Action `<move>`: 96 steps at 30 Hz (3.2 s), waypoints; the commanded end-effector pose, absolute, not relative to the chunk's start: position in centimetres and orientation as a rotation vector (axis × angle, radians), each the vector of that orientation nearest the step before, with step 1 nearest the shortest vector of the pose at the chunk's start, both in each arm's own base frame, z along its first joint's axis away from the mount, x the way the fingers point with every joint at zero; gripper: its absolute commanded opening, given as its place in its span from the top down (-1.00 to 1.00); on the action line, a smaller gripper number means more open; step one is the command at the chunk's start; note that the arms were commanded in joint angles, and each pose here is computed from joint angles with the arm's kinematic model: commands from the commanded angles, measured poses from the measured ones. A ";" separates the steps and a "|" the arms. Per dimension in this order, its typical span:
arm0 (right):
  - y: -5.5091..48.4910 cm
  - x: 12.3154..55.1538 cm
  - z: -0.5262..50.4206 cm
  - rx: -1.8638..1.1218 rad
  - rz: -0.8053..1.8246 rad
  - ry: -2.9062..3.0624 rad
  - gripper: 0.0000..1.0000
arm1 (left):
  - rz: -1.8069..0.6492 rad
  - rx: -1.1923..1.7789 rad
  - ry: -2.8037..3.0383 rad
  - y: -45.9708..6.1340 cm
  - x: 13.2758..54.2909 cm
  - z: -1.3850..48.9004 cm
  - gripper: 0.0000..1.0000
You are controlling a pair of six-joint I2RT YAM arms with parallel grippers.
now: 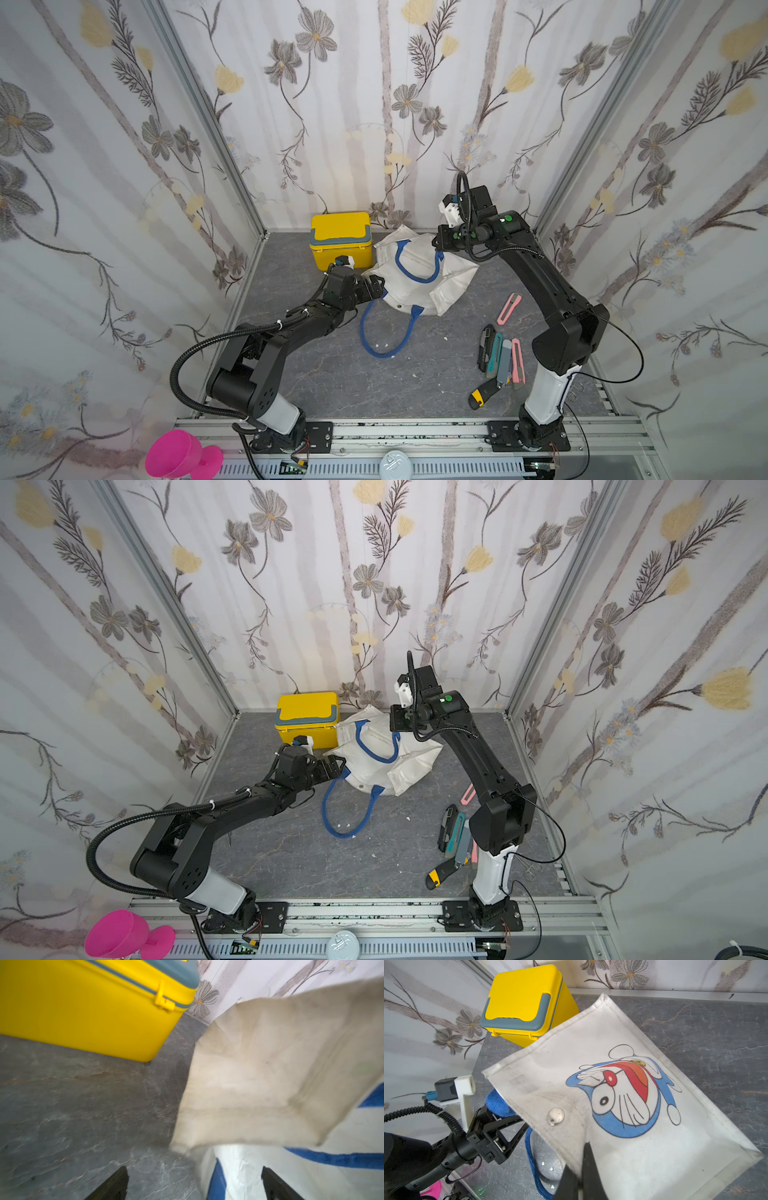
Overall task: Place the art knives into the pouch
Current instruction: Open the pouch at the center of the board.
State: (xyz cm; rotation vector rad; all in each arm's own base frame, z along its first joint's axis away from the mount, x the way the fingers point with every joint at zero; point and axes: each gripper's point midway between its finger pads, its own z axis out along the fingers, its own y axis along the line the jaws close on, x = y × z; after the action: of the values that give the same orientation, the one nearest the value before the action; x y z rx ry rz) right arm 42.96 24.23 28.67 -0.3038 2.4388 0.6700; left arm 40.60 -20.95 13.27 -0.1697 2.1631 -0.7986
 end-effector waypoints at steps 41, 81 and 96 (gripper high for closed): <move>16.5 45.1 25.6 -0.102 0.561 2.420 -0.02 | -0.686 0.324 2.551 -27.4 41.0 20.0 1.00; 6.8 37.5 21.1 0.291 0.356 2.333 -0.99 | -0.809 0.273 2.450 -27.0 41.2 24.3 1.00; 3.0 37.4 12.3 0.541 0.279 2.418 -0.99 | -0.828 0.243 2.376 -25.8 41.0 25.8 1.00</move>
State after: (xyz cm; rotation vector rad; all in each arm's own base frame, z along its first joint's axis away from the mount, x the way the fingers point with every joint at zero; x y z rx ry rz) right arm 35.21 4.17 11.32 0.4810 2.5053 0.2888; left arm 40.49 -25.42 24.57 0.2469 2.4347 -0.7913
